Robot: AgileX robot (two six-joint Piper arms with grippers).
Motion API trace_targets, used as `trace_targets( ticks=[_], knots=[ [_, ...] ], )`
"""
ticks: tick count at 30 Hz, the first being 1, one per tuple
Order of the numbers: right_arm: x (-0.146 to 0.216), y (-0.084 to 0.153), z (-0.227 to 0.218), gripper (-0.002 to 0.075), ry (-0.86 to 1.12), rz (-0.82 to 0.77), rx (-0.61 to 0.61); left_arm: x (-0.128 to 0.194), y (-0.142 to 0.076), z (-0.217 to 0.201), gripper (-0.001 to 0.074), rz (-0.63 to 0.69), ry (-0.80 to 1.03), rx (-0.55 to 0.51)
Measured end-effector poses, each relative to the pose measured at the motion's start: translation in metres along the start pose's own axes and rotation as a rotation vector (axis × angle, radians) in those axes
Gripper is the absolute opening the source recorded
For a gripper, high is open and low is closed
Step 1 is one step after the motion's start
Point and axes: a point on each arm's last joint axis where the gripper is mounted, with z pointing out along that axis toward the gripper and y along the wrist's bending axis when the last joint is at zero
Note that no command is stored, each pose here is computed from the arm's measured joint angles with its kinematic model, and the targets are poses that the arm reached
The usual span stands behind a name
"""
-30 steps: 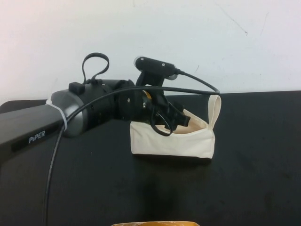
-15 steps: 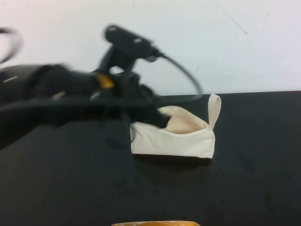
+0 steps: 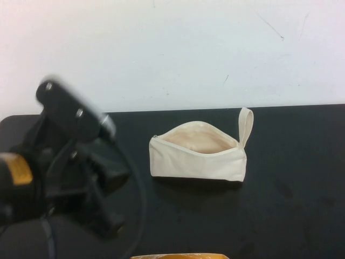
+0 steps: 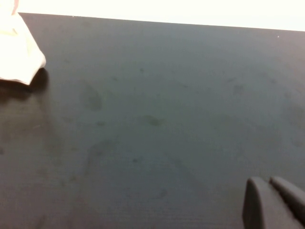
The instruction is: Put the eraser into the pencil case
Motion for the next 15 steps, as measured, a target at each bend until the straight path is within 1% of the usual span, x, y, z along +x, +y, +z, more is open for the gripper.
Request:
trace_targets(
  ticks=[2, 5, 7, 11, 15],
  knots=[
    [0.000, 0.000, 0.000, -0.0001, 0.000, 0.000, 0.000, 0.009, 0.001, -0.008, 0.0003, -0.018, 0.075, -0.023],
    [0.000, 0.000, 0.000, -0.0001, 0.000, 0.000, 0.000, 0.021, 0.002, -0.022, 0.0001, -0.088, 0.169, -0.067],
    [0.000, 0.000, 0.000, -0.0001, 0.000, 0.000, 0.000, 0.029, 0.002, -0.033, 0.0000, -0.099, 0.171, -0.097],
    [0.000, 0.000, 0.000, -0.0001, 0.000, 0.000, 0.000, 0.047, 0.001, -0.040, -0.0001, -0.073, 0.063, -0.149],
    [0.000, 0.000, 0.000, -0.0001, 0.000, 0.000, 0.000, 0.074, 0.001, -0.043, -0.0001, -0.068, -0.175, -0.210]
  ],
)
